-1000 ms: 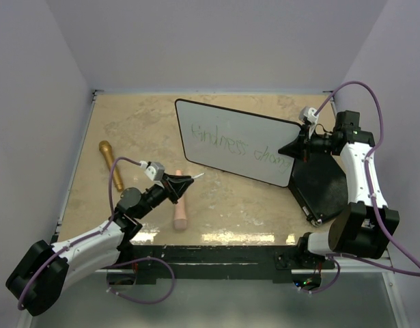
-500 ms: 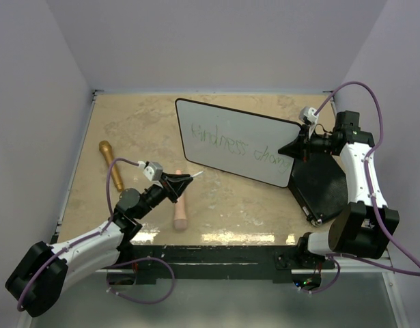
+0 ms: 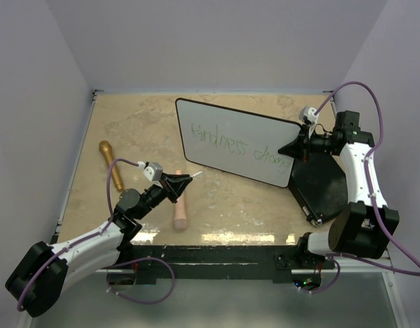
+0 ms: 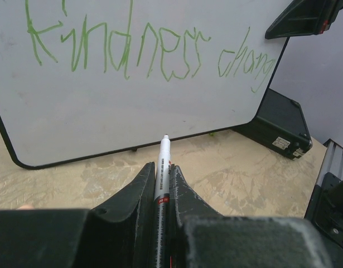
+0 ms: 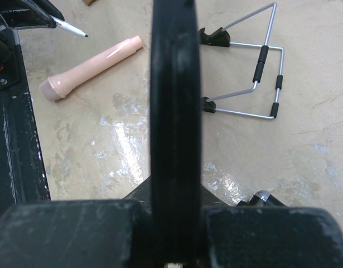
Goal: Write a sentence on the whiteboard
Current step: Write on the whiteboard at the center of the board.
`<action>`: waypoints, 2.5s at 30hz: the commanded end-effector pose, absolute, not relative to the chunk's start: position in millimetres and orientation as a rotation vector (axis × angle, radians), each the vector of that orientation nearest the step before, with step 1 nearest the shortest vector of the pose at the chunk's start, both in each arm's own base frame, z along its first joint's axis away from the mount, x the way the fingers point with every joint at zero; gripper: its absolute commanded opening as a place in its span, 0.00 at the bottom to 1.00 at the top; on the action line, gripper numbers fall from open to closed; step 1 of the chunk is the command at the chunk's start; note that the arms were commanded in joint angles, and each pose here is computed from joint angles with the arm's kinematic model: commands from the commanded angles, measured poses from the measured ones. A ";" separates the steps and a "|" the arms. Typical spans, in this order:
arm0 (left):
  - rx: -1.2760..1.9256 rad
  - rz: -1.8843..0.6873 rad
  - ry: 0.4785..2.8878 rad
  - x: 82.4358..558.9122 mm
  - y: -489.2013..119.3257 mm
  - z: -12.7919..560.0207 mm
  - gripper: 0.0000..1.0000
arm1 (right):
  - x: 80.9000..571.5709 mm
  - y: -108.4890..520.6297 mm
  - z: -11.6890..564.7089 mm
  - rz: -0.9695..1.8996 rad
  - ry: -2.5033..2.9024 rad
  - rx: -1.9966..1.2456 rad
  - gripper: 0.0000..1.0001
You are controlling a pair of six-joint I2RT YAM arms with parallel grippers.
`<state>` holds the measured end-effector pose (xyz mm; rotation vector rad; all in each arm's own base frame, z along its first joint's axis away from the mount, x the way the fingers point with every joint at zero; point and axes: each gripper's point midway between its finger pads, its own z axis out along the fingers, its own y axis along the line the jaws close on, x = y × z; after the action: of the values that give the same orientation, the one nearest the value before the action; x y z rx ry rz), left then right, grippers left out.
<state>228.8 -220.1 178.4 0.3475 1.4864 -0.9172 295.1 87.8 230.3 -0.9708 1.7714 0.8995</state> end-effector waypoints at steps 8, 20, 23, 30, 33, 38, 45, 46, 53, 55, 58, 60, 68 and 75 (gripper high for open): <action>0.330 -0.885 1.429 233.6 -214.7 192.6 0.00 | 299.0 80.5 227.2 0.811 1.795 -0.997 0.00; 0.295 -0.877 1.464 240.7 -214.1 189.6 0.00 | 300.6 79.1 223.8 0.804 1.806 -0.994 0.00; 0.287 -0.867 1.478 244.4 -213.2 187.5 0.00 | 300.8 78.6 224.3 0.801 1.805 -0.994 0.00; 0.271 -0.857 1.479 251.6 -211.1 189.8 0.00 | 300.0 79.2 223.2 0.805 1.807 -0.993 0.00; 0.248 -0.852 1.491 256.3 -207.6 187.6 0.00 | 300.4 78.7 224.2 0.801 1.805 -0.994 0.00; 0.209 -0.864 1.507 264.3 -199.4 180.7 0.00 | 301.0 78.5 224.3 0.801 1.808 -0.989 0.00; 0.194 -0.928 1.487 278.3 -189.9 181.4 0.00 | 300.9 78.6 223.2 0.804 1.811 -0.984 0.00; 0.193 -0.927 1.500 282.3 -190.4 178.9 0.00 | 300.7 79.0 223.6 0.805 1.811 -0.985 0.00; 0.186 -0.898 1.524 289.2 -187.5 169.3 0.00 | 301.3 78.0 222.3 0.801 1.816 -0.982 0.00; 0.185 -0.881 1.525 289.9 -184.9 167.4 0.00 | 302.7 78.1 222.5 0.802 1.819 -0.976 0.00; 0.193 -0.876 1.527 292.3 -184.6 166.2 0.00 | 303.1 78.5 221.5 0.814 1.826 -0.963 0.00; 0.206 -0.883 1.513 293.3 -186.5 169.0 0.00 | 304.4 78.3 222.3 0.819 1.828 -0.951 0.00; 0.270 -0.858 1.453 311.8 -195.5 174.0 0.00 | 307.3 77.8 221.9 0.812 1.835 -0.931 0.00; 0.265 -0.833 1.451 345.7 -204.0 173.1 0.00 | 307.3 77.5 220.3 0.814 1.841 -0.927 0.00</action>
<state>324.1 -200.8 139.9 0.2250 1.5966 -0.8702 299.2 87.7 225.1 -0.9003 1.8101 0.9303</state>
